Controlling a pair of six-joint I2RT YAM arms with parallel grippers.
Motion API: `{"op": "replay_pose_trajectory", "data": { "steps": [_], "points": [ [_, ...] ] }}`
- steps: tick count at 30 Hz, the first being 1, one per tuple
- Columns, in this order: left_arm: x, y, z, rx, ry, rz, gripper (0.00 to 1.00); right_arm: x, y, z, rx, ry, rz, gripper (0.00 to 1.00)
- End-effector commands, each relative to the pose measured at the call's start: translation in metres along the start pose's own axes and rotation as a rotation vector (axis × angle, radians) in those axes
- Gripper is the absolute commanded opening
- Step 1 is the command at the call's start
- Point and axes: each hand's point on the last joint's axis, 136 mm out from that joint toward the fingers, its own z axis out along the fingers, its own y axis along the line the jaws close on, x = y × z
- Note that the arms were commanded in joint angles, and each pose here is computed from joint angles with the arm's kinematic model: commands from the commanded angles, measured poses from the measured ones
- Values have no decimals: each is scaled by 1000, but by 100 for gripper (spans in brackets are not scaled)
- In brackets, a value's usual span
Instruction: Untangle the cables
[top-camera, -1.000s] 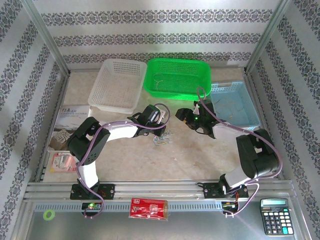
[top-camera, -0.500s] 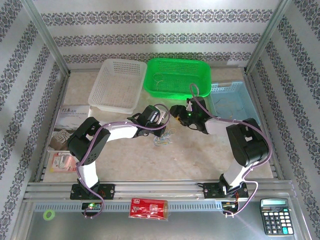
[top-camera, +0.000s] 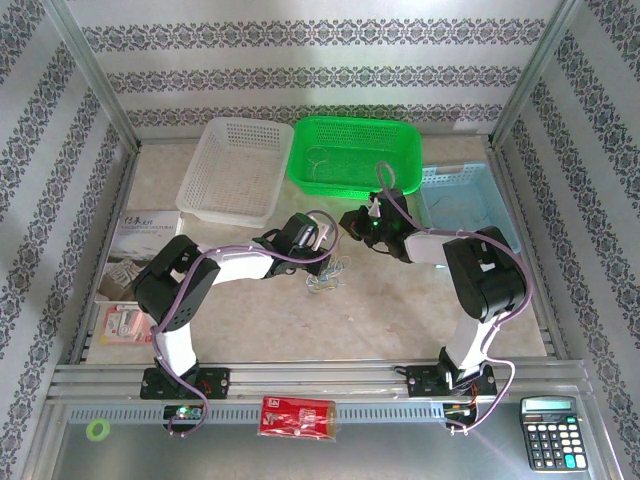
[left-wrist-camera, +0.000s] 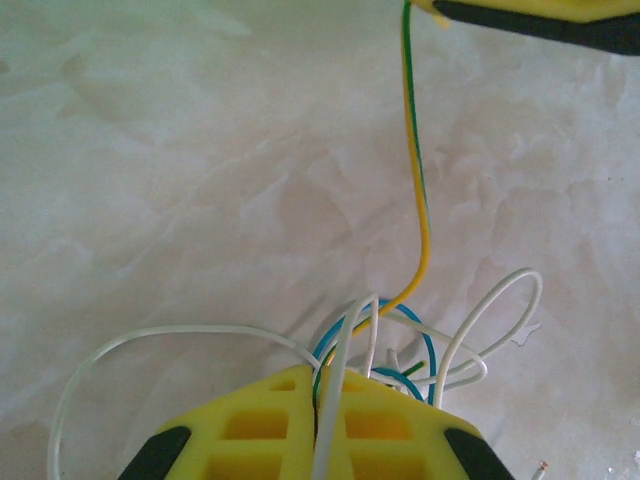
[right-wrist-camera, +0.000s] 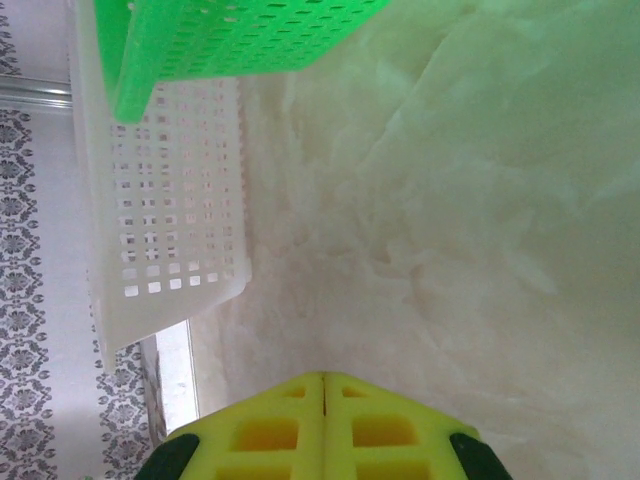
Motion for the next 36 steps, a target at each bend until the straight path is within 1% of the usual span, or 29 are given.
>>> {"op": "replay_pose_trajectory", "data": {
  "steps": [1,7,8,10,11,12,15,20,25,30,36],
  "points": [
    [-13,-13,-9,38,-55,27,0,-11,22,-12,-62,-32,-49,0],
    [-11,-12,-8,39,-59,21,0,-12,35,-32,-70,-54,-100,0],
    [-11,-12,-8,38,-59,20,0,-12,38,-36,-69,-60,-107,3],
    [-11,-12,-8,38,-60,19,0,-11,38,-44,-53,-76,-117,26],
    [-11,-11,-8,37,-61,15,0,-9,36,-48,-43,-81,-117,34],
    [-11,-12,-8,39,-62,18,0,-8,35,-51,-38,-89,-114,39],
    [-11,-11,-7,39,-62,15,0,-1,23,-61,-6,-105,-80,52],
    [-13,-11,-7,40,-69,14,0,13,6,-63,15,-102,-12,64],
    [-14,-12,-6,41,-72,15,0,24,1,-48,-5,-67,47,67],
    [-16,-13,-8,44,-79,14,0,29,4,-28,-37,-38,90,68],
    [-15,-14,-9,50,-80,15,0,18,6,-13,-43,-54,101,66]
  ]
}}
